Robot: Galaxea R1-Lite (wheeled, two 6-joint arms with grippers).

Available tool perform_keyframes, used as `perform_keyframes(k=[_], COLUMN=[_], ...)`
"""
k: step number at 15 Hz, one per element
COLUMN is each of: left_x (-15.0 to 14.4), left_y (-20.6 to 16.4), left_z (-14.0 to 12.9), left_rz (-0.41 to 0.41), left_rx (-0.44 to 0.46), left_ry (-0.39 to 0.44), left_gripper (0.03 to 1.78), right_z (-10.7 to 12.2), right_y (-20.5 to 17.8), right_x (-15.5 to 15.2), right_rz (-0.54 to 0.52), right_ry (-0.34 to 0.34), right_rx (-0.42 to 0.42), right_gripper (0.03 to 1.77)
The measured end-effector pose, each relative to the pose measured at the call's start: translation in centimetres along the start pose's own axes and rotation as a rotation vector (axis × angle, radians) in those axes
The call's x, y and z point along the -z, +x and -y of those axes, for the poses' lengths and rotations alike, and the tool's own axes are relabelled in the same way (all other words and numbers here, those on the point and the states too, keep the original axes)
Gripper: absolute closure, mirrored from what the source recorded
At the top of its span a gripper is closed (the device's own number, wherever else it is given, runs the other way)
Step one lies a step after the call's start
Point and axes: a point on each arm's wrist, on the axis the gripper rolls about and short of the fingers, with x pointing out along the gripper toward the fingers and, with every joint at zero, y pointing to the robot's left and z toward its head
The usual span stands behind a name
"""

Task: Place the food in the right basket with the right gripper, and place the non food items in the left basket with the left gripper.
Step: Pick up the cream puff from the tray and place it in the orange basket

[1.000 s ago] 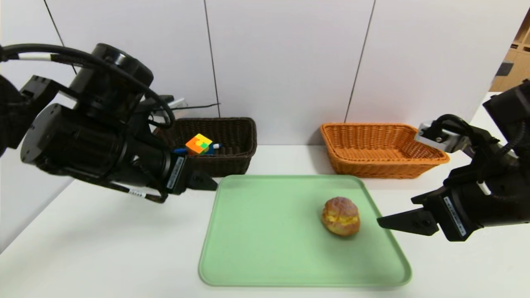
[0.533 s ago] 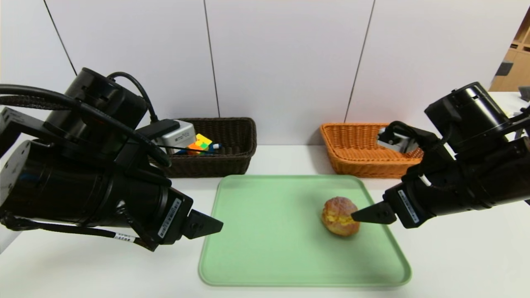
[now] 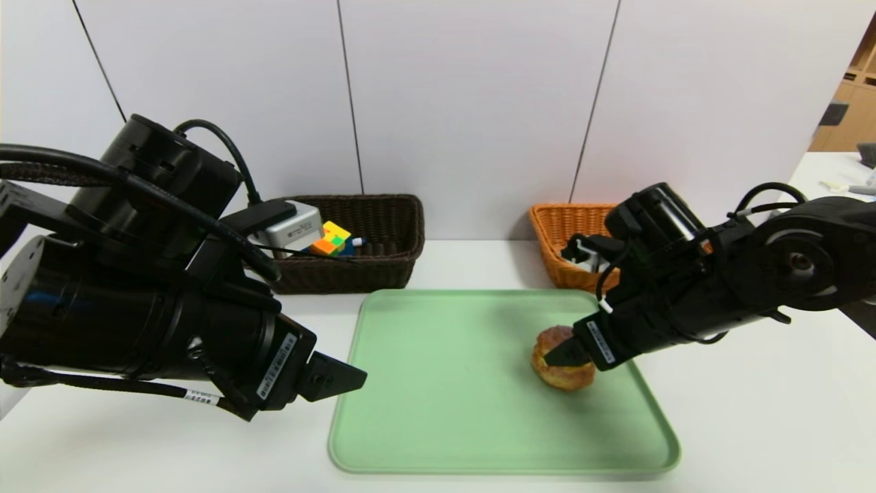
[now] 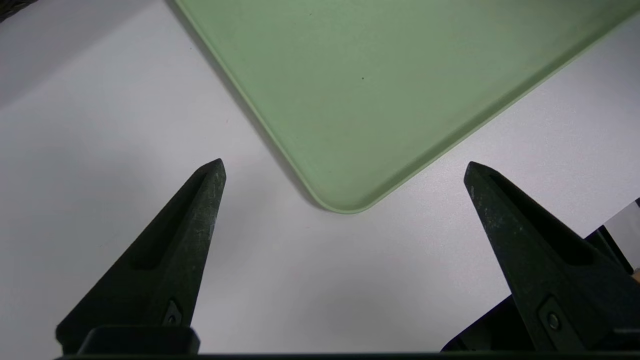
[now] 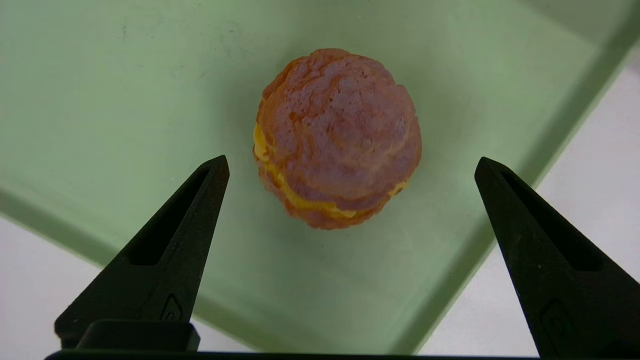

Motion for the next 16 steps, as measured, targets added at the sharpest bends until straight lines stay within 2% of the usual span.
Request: perform_keyframes(k=[5, 14, 15, 16], left_x=[0.0, -0.4, -0.4, -0.4], left_y=[0.2, 0.6, 0.6, 0.6], left_z=[0.0, 0.0, 0.0, 0.0], left_rz=[-0.004, 0.013, 0.012, 0.012], left_rx=[-0.001, 0.002, 0.002, 0.002], left_ry=[-0.001, 0.000, 0.000, 0.000], left_gripper=[0.12, 0.12, 0.12, 0.12], right_z=[-0.1, -1.0, -1.1, -1.1], right_y=[2.6, 3.5, 3.5, 3.5], right_x=[-0.5, -0.4, -0.4, -0.3], right_rz=[-0.052, -0.080, -0.080, -0.080], right_ry=[-0.003, -0.030, -0.031, -0.032], right_rx=[-0.005, 0.019, 0.018, 0.017], right_gripper=[0.10, 0.10, 0.15, 0.34])
